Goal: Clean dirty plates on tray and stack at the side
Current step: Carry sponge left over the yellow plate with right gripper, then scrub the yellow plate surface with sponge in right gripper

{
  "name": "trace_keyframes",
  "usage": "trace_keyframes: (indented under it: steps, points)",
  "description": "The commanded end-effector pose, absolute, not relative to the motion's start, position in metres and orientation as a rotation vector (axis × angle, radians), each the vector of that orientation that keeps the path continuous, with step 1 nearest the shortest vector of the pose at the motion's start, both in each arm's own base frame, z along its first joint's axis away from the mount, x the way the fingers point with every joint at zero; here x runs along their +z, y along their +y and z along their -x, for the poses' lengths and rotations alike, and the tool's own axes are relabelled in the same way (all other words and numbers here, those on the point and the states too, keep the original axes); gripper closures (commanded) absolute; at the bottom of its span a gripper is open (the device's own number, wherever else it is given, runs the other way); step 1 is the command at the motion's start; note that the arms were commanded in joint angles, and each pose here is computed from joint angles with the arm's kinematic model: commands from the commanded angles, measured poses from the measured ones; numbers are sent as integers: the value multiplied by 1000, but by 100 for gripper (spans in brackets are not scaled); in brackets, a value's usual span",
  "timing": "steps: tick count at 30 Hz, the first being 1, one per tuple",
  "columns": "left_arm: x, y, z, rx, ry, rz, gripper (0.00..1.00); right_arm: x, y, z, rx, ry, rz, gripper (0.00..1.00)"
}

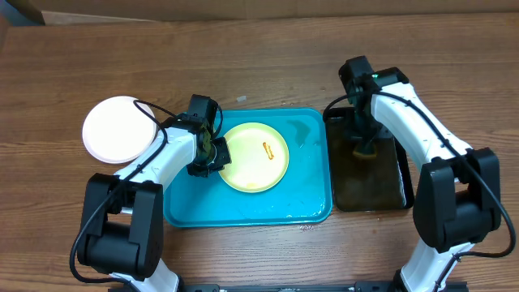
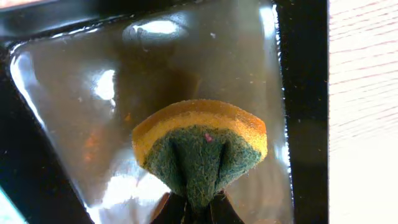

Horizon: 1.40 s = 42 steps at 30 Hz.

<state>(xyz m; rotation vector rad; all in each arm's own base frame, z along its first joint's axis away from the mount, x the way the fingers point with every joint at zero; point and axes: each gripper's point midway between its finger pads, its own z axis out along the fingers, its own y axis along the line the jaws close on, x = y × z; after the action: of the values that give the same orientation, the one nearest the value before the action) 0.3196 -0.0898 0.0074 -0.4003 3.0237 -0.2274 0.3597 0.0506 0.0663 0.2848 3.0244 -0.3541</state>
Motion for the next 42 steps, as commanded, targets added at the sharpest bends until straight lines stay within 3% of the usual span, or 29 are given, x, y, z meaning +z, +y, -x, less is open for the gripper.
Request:
trace_keyframes:
  steps: [1, 11, 19, 28, 35, 36, 38, 39, 41, 42]
  points:
    - [5, -89, -321, -199, 3027, 363, 91, 85, 57, -366, -274, 2994, -228, 96]
    - [5, -90, -322, -201, 3025, 363, 92, 126, 136, -375, 116, 2981, 57, 96]
    - [5, -90, -321, -202, 3025, 368, 96, 127, 221, -367, 170, 2859, 346, 96]
    - [5, -89, -321, -200, 3027, 368, 96, 79, 262, -364, -139, 2748, 537, 96]
    - [5, -89, -321, -199, 3028, 368, 96, 41, 267, -364, -167, 2797, 562, 96]
    - [5, -89, -321, -198, 3029, 368, 96, 36, 269, -363, -159, 2805, 566, 94]
    - [5, -89, -321, -198, 3029, 368, 96, 34, 271, -362, -143, 2813, 569, 76]
    - [5, -89, -321, -198, 3029, 368, 95, 33, 271, -362, -143, 2815, 569, 72]
    - [5, -89, -321, -198, 3029, 368, 95, 33, 271, -362, -144, 2816, 570, 72]
    - [5, -89, -321, -198, 3029, 368, 95, 33, 271, -362, -143, 2815, 570, 76]
